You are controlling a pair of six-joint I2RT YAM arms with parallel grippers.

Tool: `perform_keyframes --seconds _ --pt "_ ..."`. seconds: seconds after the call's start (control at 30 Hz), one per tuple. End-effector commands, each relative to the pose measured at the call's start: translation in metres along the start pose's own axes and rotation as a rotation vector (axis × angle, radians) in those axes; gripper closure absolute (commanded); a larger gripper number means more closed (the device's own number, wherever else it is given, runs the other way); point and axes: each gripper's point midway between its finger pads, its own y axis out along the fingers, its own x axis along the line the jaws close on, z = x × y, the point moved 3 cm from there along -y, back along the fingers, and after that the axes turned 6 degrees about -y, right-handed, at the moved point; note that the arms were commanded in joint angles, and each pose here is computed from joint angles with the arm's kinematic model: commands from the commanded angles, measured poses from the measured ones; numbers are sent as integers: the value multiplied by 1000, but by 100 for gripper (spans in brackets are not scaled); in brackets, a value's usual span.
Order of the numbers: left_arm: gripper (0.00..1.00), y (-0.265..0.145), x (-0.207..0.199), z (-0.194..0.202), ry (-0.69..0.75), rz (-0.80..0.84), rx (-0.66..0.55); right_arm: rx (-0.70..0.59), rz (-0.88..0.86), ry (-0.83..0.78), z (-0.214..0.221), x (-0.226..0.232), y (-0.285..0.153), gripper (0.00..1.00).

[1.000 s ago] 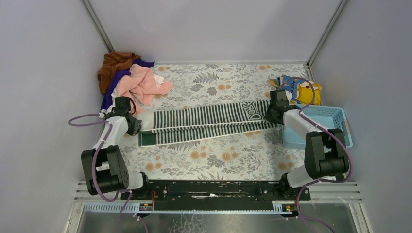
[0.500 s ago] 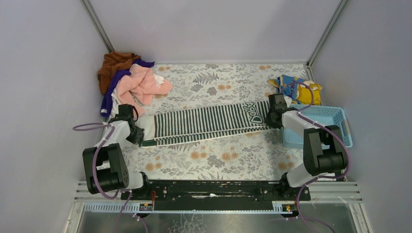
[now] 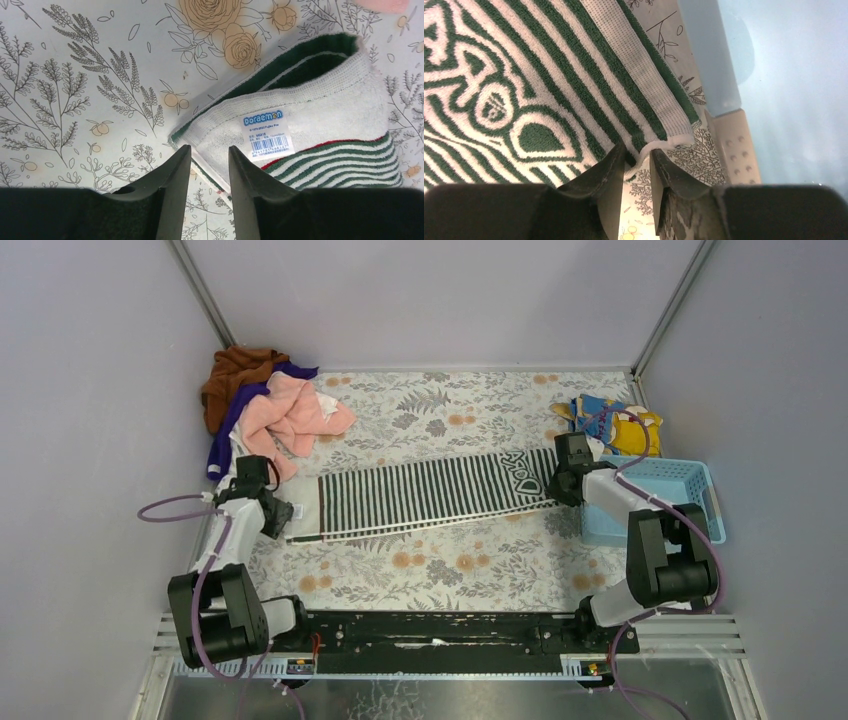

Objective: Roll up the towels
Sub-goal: Fold the towel at the center of the board.

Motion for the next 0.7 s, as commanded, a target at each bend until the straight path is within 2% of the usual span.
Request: perform_keyframes --seconds 0.0,0.2,0.33,0.5,0.67 --pt "64 -14 6 -3 -13 0 -18 -74 -25 12 -20 -1 -24 67" --pt "60 -50 -6 -8 32 141 -32 -121 -102 -16 -33 5 -51 61" --pt "59 -69 -27 1 71 287 29 -153 -194 -45 -37 15 -61 53" --pt "59 -57 -58 26 172 313 108 -141 -244 -70 -39 26 -53 50" --pt "59 -36 -76 51 273 269 119 -101 -253 -94 -33 33 -31 49"
